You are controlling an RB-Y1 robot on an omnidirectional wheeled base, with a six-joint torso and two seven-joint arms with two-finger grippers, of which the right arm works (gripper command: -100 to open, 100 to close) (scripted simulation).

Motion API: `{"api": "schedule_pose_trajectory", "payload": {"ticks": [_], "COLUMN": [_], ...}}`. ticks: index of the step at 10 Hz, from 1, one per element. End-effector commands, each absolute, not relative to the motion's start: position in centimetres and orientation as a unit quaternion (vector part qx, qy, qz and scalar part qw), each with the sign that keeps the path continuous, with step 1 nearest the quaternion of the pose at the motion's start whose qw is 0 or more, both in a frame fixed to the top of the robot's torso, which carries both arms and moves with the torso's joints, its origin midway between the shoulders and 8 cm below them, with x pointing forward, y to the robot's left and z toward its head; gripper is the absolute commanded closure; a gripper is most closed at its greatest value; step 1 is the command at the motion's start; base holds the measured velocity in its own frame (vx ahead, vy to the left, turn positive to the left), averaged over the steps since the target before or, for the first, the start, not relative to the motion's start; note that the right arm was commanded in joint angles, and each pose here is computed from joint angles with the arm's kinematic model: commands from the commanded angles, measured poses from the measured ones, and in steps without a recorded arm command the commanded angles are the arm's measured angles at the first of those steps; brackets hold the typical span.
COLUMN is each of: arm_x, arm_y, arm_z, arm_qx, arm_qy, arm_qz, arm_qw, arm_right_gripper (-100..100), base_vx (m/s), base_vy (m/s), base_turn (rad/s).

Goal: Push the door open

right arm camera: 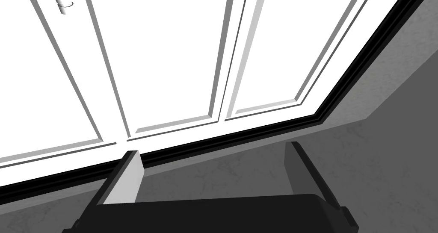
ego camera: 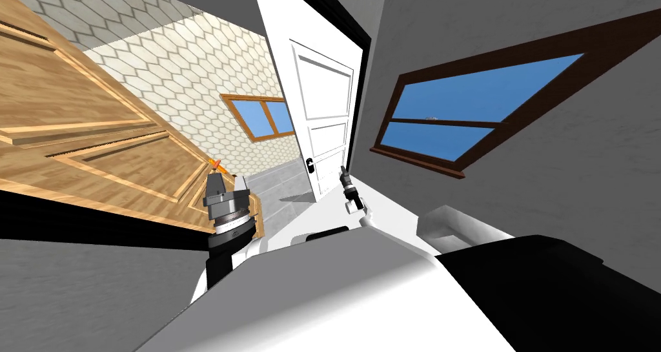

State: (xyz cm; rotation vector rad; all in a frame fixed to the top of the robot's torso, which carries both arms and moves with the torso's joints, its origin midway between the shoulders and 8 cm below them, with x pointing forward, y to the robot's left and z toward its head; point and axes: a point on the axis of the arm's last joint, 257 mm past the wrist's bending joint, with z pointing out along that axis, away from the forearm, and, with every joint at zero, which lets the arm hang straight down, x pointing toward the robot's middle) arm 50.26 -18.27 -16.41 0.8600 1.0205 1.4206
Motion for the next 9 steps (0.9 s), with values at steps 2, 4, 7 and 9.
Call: {"api": "schedule_pose_trajectory", "payload": {"ticks": [2,4,7,9], "arm_x": [51.5,52.5,53.3,53.7], "arm_y": [-16.8,-15.3,-13.9,-13.2], "arm_z": [-18.3,-19.7,-21.3,-22.0], "arm_qx": [0.372,0.377,0.383,0.385], "arm_qy": [0.452,0.468,0.484,0.492], "arm_qz": [0.602,0.602,0.599,0.598], "arm_qw": [0.543,0.527,0.51,0.502], "arm_right_gripper": [-100,-100,-100,-100], "base_vx": [0.062,0.076,0.06,0.051], "base_vy": [-0.042,-0.062,-0.046,-0.036], "base_turn": [0.064,0.127,0.062,0.046]}}
